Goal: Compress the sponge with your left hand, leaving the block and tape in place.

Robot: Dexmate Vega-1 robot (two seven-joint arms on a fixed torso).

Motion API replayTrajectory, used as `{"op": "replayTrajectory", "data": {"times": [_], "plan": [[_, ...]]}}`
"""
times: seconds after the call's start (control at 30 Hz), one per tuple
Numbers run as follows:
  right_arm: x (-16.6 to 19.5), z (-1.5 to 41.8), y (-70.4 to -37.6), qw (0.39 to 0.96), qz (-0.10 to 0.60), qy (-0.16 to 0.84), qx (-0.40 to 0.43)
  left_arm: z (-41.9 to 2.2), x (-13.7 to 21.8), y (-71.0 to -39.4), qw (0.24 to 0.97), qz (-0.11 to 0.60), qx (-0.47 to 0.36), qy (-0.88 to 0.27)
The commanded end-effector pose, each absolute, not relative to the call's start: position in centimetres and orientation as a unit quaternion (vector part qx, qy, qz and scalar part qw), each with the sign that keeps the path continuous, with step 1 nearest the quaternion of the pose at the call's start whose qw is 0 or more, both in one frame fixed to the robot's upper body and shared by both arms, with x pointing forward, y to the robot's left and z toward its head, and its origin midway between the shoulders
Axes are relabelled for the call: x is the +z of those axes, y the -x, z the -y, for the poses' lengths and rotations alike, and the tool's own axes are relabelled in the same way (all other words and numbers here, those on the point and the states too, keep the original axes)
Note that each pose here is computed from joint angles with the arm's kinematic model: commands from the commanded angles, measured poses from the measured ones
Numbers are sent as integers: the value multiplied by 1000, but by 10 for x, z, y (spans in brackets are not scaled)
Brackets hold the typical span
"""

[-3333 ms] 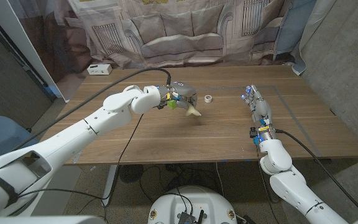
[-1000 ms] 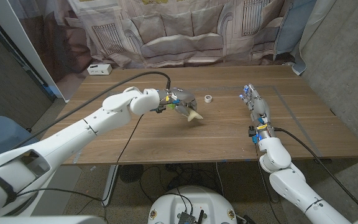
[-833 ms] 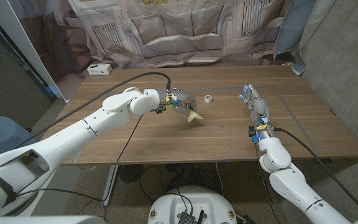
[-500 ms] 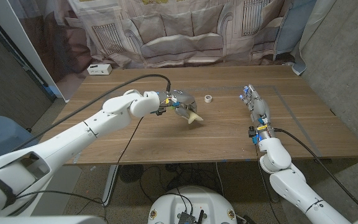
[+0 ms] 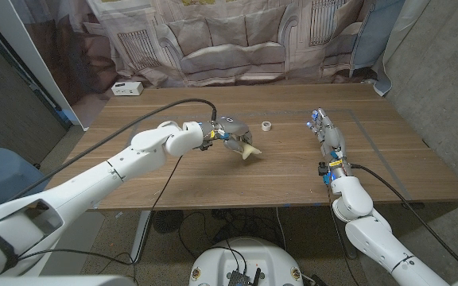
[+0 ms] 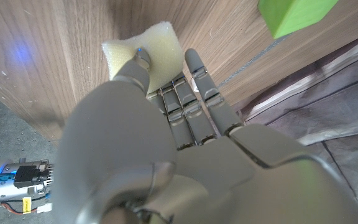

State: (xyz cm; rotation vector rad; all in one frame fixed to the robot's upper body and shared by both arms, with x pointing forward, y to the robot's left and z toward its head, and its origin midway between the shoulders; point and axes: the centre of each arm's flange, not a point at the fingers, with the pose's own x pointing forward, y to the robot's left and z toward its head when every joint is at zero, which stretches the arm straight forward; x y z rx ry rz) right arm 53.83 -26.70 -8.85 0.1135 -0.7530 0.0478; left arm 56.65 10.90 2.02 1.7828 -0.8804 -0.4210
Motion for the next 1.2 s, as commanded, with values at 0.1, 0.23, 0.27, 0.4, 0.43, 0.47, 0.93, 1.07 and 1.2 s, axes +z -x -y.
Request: {"op": "replayTrajectory", "data": {"times": [0.1,0.23,0.27,0.4,0.43,0.47,0.93,1.07,1.2], "plan": [[-87,266,-539,929,365,-54,22,-115,6,-573,525,383,-165,-742],[-85,266,-540,930,364,-53,22,-117,4,-576,526,385,-163,-741],[-85,266,-541,930,363,-53,22,-118,3,-577,526,385,-164,-740],[-84,265,-542,930,363,-53,23,-118,1,-579,524,387,-163,-741],[-83,265,-543,930,364,-53,23,-118,-1,-579,519,389,-160,-744],[-83,265,-543,930,364,-53,23,-118,-1,-579,518,389,-160,-744],[-84,265,-546,929,364,-56,23,-117,-5,-583,514,382,-166,-750],[-84,263,-547,929,364,-57,27,-117,-10,-584,510,379,-168,-754],[-85,263,-547,929,364,-57,26,-118,-10,-584,512,378,-168,-753]]}}
